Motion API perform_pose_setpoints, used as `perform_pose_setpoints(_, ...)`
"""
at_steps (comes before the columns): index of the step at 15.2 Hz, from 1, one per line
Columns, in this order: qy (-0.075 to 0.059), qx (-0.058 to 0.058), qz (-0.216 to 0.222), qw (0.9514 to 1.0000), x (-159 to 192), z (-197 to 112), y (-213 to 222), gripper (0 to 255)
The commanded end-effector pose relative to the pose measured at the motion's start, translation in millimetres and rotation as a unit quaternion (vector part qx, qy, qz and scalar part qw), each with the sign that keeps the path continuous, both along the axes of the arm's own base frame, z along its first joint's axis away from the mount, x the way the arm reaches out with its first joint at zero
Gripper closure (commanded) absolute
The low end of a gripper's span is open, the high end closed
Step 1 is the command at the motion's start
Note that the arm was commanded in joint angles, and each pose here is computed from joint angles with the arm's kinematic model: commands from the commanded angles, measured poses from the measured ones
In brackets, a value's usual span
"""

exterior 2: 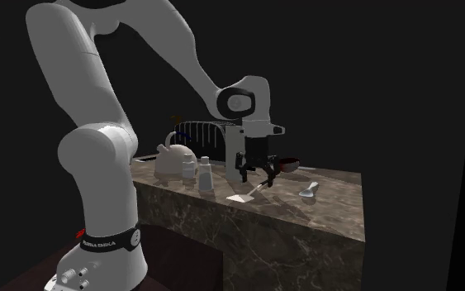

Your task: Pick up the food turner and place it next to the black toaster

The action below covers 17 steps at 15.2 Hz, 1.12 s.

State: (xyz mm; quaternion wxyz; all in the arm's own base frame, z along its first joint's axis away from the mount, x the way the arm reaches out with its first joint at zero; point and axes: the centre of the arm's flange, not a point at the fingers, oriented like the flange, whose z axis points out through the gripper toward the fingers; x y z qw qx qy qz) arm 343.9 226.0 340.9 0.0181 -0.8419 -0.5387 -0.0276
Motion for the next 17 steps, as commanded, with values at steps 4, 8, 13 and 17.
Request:
perform_pose_setpoints(4,0.0,0.0,0.0,1.0,0.5,-2.4,0.9,0)
perform_pose_setpoints(8,0.0,0.0,0.0,1.0,0.5,-2.4,0.9,255)
perform_pose_setpoints(13,0.0,0.0,0.0,1.0,0.5,-2.4,0.8,255)
perform_pose_setpoints(17,0.0,0.0,0.0,1.0,0.4,2.9,0.9,255)
